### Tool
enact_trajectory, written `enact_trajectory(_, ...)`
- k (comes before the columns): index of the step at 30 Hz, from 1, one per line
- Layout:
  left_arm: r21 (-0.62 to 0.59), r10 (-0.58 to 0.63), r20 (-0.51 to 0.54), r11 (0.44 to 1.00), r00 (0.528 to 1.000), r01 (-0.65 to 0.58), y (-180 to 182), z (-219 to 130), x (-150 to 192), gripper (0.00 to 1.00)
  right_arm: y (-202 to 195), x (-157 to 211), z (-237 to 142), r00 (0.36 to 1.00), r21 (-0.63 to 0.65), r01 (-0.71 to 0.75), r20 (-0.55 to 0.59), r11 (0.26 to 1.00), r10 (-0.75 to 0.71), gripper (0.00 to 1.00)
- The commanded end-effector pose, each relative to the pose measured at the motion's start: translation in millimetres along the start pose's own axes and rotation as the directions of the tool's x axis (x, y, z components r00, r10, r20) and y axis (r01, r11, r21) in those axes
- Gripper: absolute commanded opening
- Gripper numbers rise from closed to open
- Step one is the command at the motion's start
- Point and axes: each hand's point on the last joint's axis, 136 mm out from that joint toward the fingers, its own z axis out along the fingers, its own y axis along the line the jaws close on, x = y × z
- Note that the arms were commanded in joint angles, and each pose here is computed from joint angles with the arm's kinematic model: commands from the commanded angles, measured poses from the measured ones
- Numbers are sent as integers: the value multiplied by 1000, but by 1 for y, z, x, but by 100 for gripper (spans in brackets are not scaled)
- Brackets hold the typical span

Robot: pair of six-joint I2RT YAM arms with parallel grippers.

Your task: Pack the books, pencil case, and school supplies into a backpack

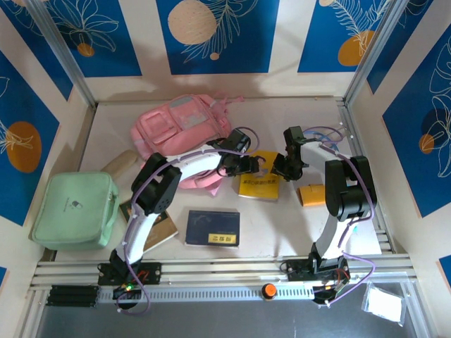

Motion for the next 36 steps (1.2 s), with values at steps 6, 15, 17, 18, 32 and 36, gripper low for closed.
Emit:
enact_trajectory(6, 180, -14, -89, 983, 996, 30, -28, 10, 13, 64, 9, 17, 12, 996, -37, -29, -86, 999, 26, 25)
enact_trajectory(15, 462, 30, -26, 887, 999, -14, -86, -46, -5, 50, 10, 11, 12, 995, -52, -85, -63, 995, 81, 24)
enact_trajectory(17, 497, 31, 6, 867, 1000, -30, -95, -62, -8, 48, 12, 10, 11, 995, -67, -86, -61, 994, 82, 24)
enact_trajectory(18, 509, 26, 11, 860, 1000, -28, -96, -65, -7, 47, 13, 10, 10, 995, -69, -88, -59, 994, 84, 24)
enact_trajectory(32, 486, -25, -56, 872, 998, 50, -77, -46, 9, 33, 14, 8, 6, 995, -75, -95, -46, 993, 92, 22)
enact_trajectory(36, 435, -21, -46, 899, 999, 39, -67, -44, 9, 31, 13, 8, 5, 995, -75, -97, -36, 993, 94, 22)
